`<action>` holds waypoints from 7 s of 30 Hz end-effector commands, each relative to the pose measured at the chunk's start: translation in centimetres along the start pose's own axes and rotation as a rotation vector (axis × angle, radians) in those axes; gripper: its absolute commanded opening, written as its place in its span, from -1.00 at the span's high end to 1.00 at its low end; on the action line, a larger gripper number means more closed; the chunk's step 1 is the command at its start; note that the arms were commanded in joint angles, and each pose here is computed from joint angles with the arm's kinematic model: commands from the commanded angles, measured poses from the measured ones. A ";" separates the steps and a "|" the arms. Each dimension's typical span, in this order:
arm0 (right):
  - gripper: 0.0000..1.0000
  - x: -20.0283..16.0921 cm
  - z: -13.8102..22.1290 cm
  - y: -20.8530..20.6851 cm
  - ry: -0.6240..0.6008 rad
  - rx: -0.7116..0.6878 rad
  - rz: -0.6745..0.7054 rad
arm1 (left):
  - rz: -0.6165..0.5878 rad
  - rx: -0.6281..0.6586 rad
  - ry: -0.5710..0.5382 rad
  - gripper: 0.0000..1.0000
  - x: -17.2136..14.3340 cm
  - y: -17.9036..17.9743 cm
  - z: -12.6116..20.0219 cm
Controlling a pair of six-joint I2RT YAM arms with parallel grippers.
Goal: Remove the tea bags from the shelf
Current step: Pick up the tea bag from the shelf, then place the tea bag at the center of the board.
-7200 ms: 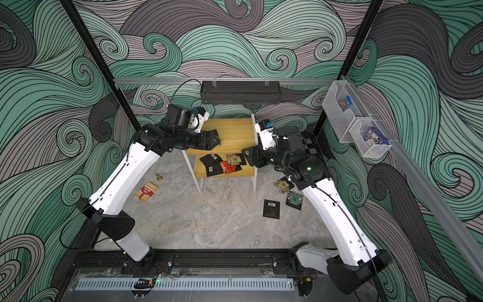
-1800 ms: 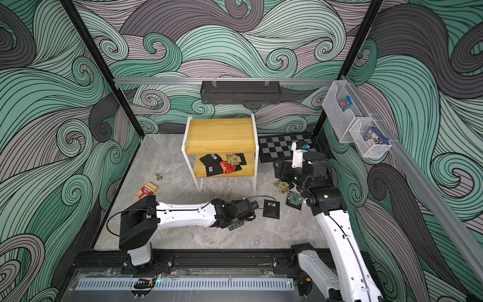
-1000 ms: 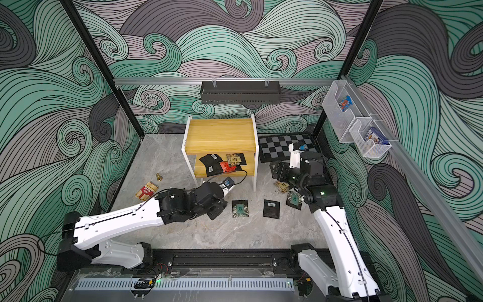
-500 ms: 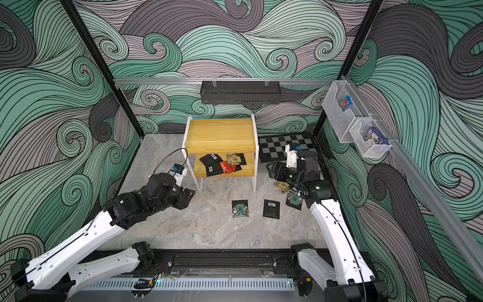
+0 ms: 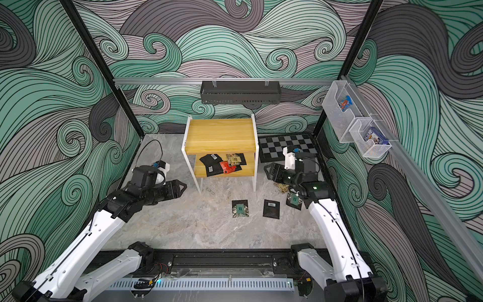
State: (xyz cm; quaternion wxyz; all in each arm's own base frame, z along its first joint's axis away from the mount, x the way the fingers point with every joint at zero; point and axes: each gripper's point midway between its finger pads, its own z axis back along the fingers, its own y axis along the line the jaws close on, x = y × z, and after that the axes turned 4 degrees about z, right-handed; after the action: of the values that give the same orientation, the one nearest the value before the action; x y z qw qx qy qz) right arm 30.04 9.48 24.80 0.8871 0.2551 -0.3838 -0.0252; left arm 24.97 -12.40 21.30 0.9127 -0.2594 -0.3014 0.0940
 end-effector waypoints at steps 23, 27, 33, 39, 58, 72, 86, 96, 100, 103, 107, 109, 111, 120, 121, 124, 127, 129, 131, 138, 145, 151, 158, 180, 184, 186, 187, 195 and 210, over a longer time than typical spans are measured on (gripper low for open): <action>-0.50 -0.7 0.3 0.8 -0.005 0.071 -0.028 | 0.320 -0.305 0.157 -0.39 10.3 -1.0 -8.3; -0.50 -0.7 0.2 0.7 -0.004 0.069 -0.031 | 0.352 -0.344 0.239 -0.39 10.3 -1.3 -10.2; -0.50 -0.7 -0.2 0.6 -0.005 0.072 -0.045 | 0.351 -0.377 0.294 -0.39 10.8 -2.0 -12.1; -0.50 -0.9 -0.5 0.4 0.000 0.068 -0.058 | 0.313 -0.375 0.347 -0.39 10.3 -3.2 -13.6; -0.49 -0.8 -0.9 0.1 -0.002 0.061 -0.075 | 0.237 -0.273 0.402 -0.08 9.0 -2.8 -15.8; -0.49 -0.6 -0.9 0.2 -0.002 0.065 -0.070 | 0.279 -0.246 0.361 0.35 9.7 -0.2 -14.5; -0.49 -0.6 -0.9 0.3 -0.003 0.068 -0.071 | 0.326 -0.272 0.272 0.90 11.4 1.4 -11.0; -0.49 -0.7 -0.8 0.4 -0.001 0.076 -0.071 | 0.360 -0.286 0.150 1.00 13.2 2.5 -7.6; -0.49 -0.7 -0.8 0.5 -0.001 0.081 -0.069 | 0.372 -0.272 0.085 1.00 13.5 3.3 -5.8; -0.49 -0.6 -0.7 0.6 -0.002 0.082 -0.068 | 0.377 -0.254 0.050 1.00 13.3 3.8 -4.7; -0.49 -0.5 -0.8 0.7 0.000 0.088 -0.068 | 0.364 -0.228 0.011 1.00 12.6 4.2 -3.2; -0.49 -0.5 -0.7 0.8 -0.001 0.090 -0.065 | 0.361 -0.223 0.005 1.00 12.2 4.3 -2.8; -0.49 -0.4 -0.7 0.8 -0.002 0.093 -0.061 | 0.363 -0.220 0.005 1.00 11.7 4.3 -2.5; -0.50 -0.5 -0.5 0.9 -0.005 0.094 -0.057 | 0.393 -0.208 0.048 1.00 8.1 4.6 -1.7; -0.50 -0.5 -0.6 0.9 -0.004 0.094 -0.058 | 0.397 -0.209 0.056 1.00 7.6 4.6 -1.7; -0.50 -0.6 -0.6 0.9 -0.002 0.096 -0.060 | 0.394 -0.189 0.080 1.00 5.9 4.9 -1.4; -0.50 -0.6 -0.6 0.9 -0.004 0.095 -0.055 | 0.397 -0.182 0.116 1.00 4.1 5.2 -1.5; -0.50 -0.7 -0.6 0.8 -0.001 0.096 -0.061 | 0.412 -0.177 0.150 1.00 2.7 5.5 -1.8; -0.50 -0.7 -0.6 0.9 0.001 0.099 -0.061 | 0.429 -0.191 0.181 1.00 1.4 5.4 -2.3; -0.50 -0.7 -0.6 1.0 0.000 0.102 -0.063 | 0.445 -0.206 0.287 1.00 -3.1 5.0 -3.0; -0.50 -0.7 -0.6 1.0 0.001 0.105 -0.061 | 0.420 -0.221 0.403 1.00 -6.7 3.5 -4.9; -0.50 -1.0 -0.6 0.9 0.004 0.102 -0.064 | 0.407 -0.254 0.481 1.00 -8.5 2.0 -7.0; -0.50 -1.1 -0.7 0.7 0.008 0.096 -0.060 | 0.400 -0.284 0.548 1.00 -9.9 1.4 -9.4; -0.50 -1.1 -1.2 0.2 0.015 0.074 -0.059 | 0.351 -0.236 0.672 0.84 -12.9 1.8 -14.4; -0.50 -1.1 -1.4 0.1 0.019 0.071 -0.062 | 0.339 -0.237 0.683 0.77 -12.9 1.6 -15.0; -0.51 -1.1 -1.4 0.0 0.020 0.069 -0.063 | 0.334 -0.232 0.692 0.72 -13.0 1.5 -15.2; -0.50 -1.1 -1.4 0.1 0.021 0.070 -0.064 | 0.332 -0.229 0.695 0.70 -13.1 1.6 -15.4; -0.51 -1.2 -1.5 -0.1 0.022 0.062 -0.061 | 0.312 -0.195 0.698 0.40 -13.1 1.8 -14.8; -0.51 -0.8 -1.7 -0.1 0.022 0.064 -0.052 | 0.240 -0.144 0.590 0.08 -10.2 1.7 -10.7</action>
State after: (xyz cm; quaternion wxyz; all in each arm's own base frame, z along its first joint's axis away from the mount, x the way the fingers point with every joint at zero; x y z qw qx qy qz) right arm 30.16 10.70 22.84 0.8847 0.3006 -0.3543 -0.0367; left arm 22.85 -19.59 6.39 0.9166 -0.3832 0.0265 0.1107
